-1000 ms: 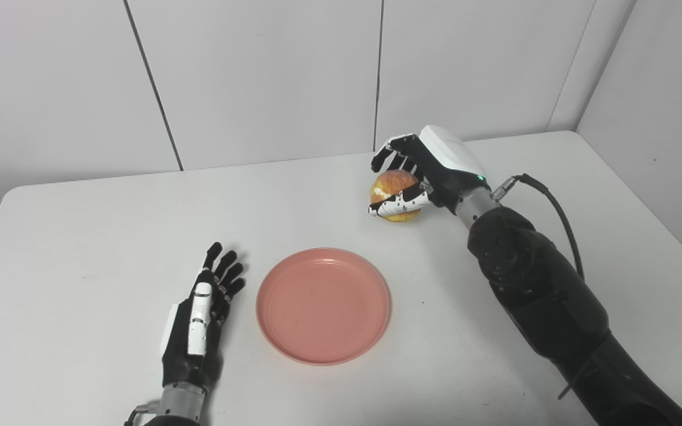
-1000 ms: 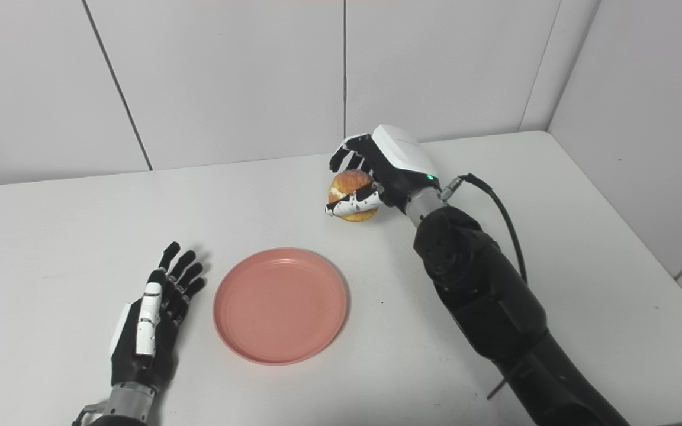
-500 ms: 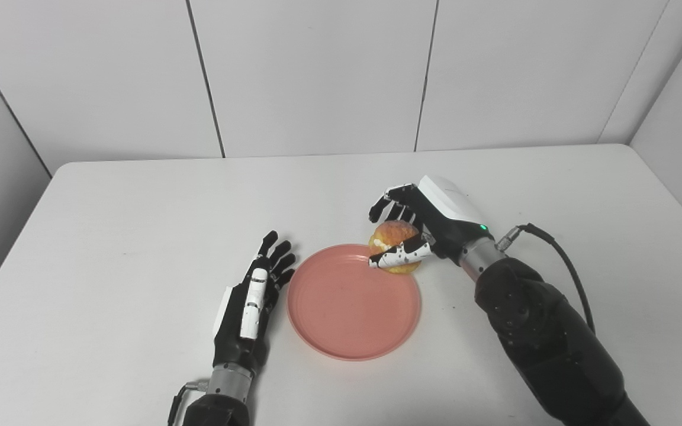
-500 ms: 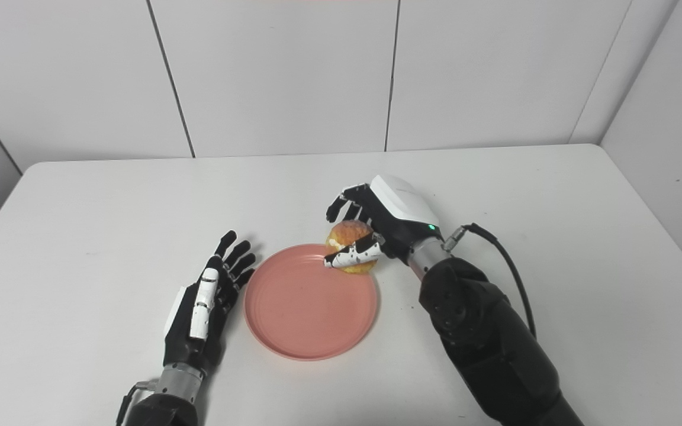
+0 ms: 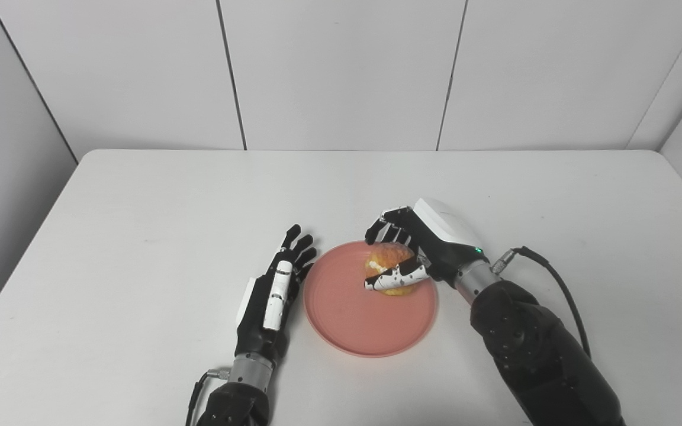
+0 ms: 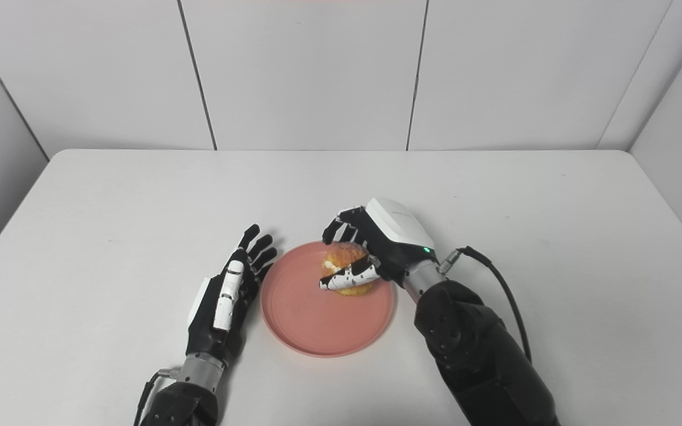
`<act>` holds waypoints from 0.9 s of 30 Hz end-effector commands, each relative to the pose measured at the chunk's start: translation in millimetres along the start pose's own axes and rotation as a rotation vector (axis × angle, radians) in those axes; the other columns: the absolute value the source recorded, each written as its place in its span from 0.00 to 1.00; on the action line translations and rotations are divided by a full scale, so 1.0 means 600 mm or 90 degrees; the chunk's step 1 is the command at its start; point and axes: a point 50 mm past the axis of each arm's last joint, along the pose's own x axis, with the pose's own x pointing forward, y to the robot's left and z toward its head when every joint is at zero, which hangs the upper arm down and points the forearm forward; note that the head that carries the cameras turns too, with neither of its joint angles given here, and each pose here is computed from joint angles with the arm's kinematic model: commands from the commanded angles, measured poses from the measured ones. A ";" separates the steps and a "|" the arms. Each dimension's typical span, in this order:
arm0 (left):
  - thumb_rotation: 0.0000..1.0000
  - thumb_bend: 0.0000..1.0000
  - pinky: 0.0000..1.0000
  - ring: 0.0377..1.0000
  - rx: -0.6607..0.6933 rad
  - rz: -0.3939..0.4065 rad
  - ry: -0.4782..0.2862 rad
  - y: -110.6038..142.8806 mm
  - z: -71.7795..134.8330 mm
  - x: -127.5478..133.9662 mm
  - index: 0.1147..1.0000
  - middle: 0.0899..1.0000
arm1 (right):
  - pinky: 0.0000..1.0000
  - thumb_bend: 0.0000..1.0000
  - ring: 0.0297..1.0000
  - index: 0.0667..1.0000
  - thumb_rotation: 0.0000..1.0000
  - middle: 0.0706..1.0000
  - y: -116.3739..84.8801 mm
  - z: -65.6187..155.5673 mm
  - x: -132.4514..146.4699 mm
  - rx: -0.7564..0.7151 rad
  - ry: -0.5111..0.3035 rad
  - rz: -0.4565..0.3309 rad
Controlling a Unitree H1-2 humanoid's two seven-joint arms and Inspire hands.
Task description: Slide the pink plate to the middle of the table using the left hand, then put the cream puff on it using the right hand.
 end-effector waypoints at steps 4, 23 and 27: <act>1.00 0.44 0.90 0.91 -0.012 0.006 0.057 -0.014 -0.021 -0.008 0.92 0.93 | 0.31 0.52 0.38 0.49 0.00 0.39 -0.003 0.023 0.016 -0.014 -0.052 -0.016; 1.00 0.43 0.88 0.91 -0.005 0.018 0.049 -0.021 -0.017 -0.004 0.92 0.93 | 0.30 0.52 0.36 0.49 0.00 0.38 0.064 0.033 0.040 -0.042 -0.068 0.031; 1.00 0.43 0.87 0.90 -0.004 0.020 0.049 -0.022 -0.016 -0.004 0.92 0.92 | 0.31 0.52 0.37 0.50 0.00 0.39 0.070 0.030 0.039 -0.045 -0.066 0.039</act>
